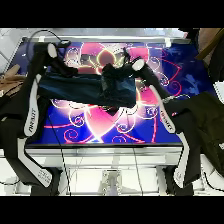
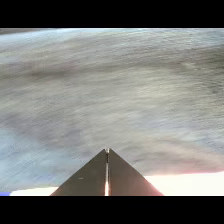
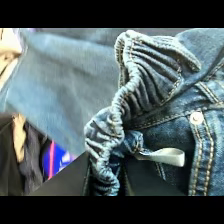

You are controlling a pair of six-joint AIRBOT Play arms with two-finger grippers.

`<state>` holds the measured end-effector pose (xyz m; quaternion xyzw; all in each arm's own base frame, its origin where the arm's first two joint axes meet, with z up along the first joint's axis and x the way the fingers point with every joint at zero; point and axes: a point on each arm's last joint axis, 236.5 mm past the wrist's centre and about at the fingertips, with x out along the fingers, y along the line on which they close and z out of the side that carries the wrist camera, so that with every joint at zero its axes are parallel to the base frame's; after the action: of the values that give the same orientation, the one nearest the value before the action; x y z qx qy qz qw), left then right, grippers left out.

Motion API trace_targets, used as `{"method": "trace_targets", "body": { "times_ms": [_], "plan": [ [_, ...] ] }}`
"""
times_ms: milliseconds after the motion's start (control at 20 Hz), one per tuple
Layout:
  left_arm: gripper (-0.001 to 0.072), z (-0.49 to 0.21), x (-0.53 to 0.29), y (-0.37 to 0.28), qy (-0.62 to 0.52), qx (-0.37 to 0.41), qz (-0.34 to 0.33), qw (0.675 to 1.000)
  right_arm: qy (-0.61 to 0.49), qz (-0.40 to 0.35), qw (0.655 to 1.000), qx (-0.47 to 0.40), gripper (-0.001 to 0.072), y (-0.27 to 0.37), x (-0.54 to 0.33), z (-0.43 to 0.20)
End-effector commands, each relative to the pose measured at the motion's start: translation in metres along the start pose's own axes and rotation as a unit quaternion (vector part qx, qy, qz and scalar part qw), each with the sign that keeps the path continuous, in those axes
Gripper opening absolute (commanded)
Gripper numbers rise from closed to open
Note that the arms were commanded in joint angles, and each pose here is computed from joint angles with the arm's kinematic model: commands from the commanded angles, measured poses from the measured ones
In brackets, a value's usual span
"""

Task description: Fold the clothes and pants, and hang the long-sleeved shirts on hangers.

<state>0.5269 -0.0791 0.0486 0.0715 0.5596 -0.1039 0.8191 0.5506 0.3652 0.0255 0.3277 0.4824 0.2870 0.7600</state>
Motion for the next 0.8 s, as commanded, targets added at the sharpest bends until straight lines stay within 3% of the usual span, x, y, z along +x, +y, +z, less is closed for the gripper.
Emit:
{"method": "trace_targets", "body": {
  "times_ms": [0,50,250,400,500,600,750],
  "plan": [
    [0.0012,-0.006,-0.025,0.030,-0.004,-0.014,0.018,1.000,-0.066,0.025,0.997,0.015,0.0438,0.024,0.038,0.003],
    [0.0012,-0.005,-0.027,0.030,-0.006,-0.010,0.018,1.000,-0.061,0.040,0.997,0.016,0.0575,0.038,0.036,0.000],
    [0.0013,-0.008,-0.032,0.029,-0.004,-0.009,0.017,1.000,-0.008,0.022,0.993,-0.112,0.0547,0.049,-0.025,0.003],
    [0.0012,-0.011,-0.038,0.029,0.000,-0.010,0.017,1.000,0.024,-0.133,0.978,-0.161,0.0547,-0.028,-0.129,0.034],
    [0.0012,-0.011,-0.042,0.029,-0.003,-0.010,0.018,1.000,0.040,-0.232,0.962,-0.137,0.0548,-0.092,-0.204,0.043],
    [0.0012,-0.010,-0.045,0.029,-0.006,-0.010,0.018,1.000,0.048,-0.264,0.960,-0.076,0.0548,-0.142,-0.248,0.037],
    [0.0012,-0.009,-0.045,0.025,-0.006,-0.008,0.016,1.000,0.016,-0.186,0.982,0.036,0.0548,-0.177,-0.241,0.037]
  ]
}}
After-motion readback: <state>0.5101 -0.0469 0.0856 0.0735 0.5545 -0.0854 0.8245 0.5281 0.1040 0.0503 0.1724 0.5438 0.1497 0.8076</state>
